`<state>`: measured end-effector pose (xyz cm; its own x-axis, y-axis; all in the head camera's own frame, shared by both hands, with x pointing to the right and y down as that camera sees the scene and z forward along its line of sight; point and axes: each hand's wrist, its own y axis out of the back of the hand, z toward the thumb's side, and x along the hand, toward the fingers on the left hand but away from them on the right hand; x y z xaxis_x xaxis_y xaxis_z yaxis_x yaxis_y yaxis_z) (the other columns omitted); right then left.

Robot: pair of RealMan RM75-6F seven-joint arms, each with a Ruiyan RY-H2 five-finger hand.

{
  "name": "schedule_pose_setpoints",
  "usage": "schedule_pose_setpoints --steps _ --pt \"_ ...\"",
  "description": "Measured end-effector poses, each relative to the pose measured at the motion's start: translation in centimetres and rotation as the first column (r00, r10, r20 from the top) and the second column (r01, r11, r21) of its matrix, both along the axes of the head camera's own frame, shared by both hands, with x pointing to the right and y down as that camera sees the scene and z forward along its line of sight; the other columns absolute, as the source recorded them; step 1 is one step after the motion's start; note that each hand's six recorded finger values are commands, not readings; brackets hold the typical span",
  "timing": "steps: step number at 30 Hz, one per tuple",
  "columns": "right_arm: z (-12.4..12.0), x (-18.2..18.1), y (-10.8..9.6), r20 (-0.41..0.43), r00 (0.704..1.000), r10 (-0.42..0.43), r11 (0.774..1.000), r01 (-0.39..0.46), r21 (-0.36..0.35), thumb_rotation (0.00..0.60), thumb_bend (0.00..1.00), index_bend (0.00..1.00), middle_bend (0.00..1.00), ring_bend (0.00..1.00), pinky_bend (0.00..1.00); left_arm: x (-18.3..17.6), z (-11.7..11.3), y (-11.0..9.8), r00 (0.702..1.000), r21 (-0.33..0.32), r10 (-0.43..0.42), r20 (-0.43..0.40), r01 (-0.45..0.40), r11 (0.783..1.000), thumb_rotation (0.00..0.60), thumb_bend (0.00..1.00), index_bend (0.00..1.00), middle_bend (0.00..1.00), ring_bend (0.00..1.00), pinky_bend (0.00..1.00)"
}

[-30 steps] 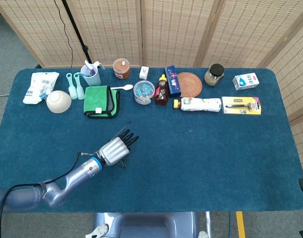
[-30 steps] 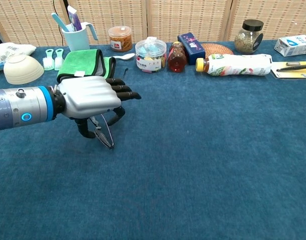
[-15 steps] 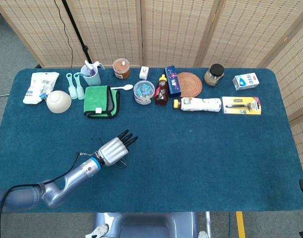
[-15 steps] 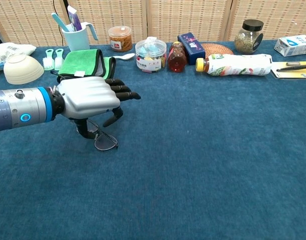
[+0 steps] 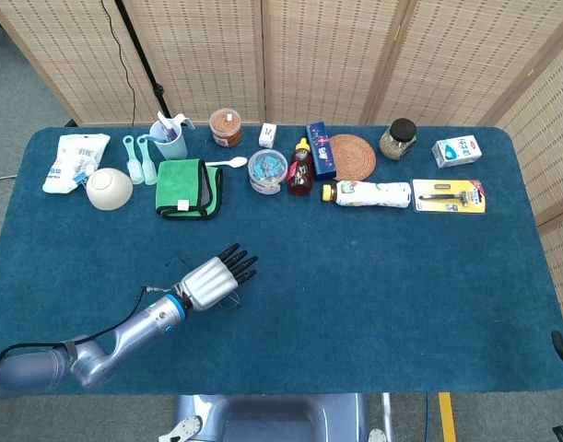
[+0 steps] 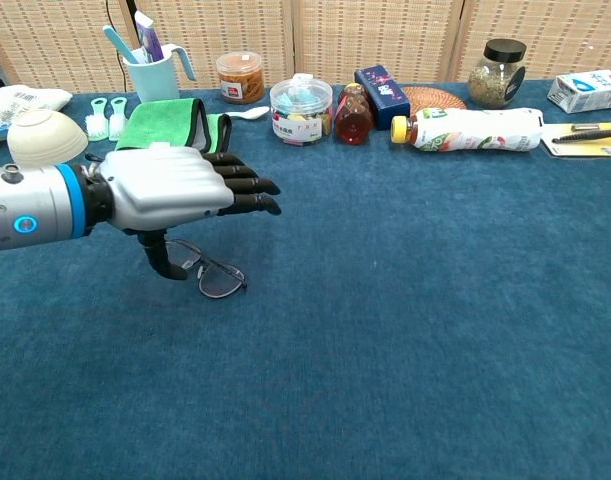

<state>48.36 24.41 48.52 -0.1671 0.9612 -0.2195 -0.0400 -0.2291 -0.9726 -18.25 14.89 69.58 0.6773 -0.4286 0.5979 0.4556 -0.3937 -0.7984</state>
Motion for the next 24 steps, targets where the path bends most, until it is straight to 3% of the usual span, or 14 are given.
schedule_pose_setpoints --steps 7,11,18,24 --pt "0.4 -0.4 -0.2 0.011 1.0 -0.011 1.0 0.011 -0.008 0.6 0.3 0.14 0.03 0.11 0.18 -1.8 -2.1 -0.2 0.991 -0.073 -0.119 -0.068 0.114 0.991 0.581 0.15 0.0 0.0 0.0 0.0" --pt "0.8 -0.8 -0.4 0.022 0.999 -0.025 1.0 0.026 -0.013 0.6 0.3 0.14 0.03 0.11 0.18 -3.2 -3.7 -1.1 0.965 -0.13 -0.229 -0.124 0.213 0.968 0.581 0.15 0.0 0.0 0.0 0.0" --pt "1.1 -1.2 -0.6 0.026 0.999 -0.036 0.999 0.036 -0.017 0.6 0.3 0.14 0.03 0.11 0.18 -6.7 -5.9 -2.5 0.884 -0.249 -0.425 -0.193 0.375 0.893 0.575 0.12 0.0 0.0 0.0 0.0" --pt "1.2 -1.5 -0.7 0.03 0.999 -0.046 0.999 0.046 -0.02 0.6 0.3 0.14 0.03 0.11 0.18 -9.7 -6.5 -2.9 0.82 -0.31 -0.533 -0.209 0.462 0.831 0.572 0.1 0.0 0.0 0.0 0.0"
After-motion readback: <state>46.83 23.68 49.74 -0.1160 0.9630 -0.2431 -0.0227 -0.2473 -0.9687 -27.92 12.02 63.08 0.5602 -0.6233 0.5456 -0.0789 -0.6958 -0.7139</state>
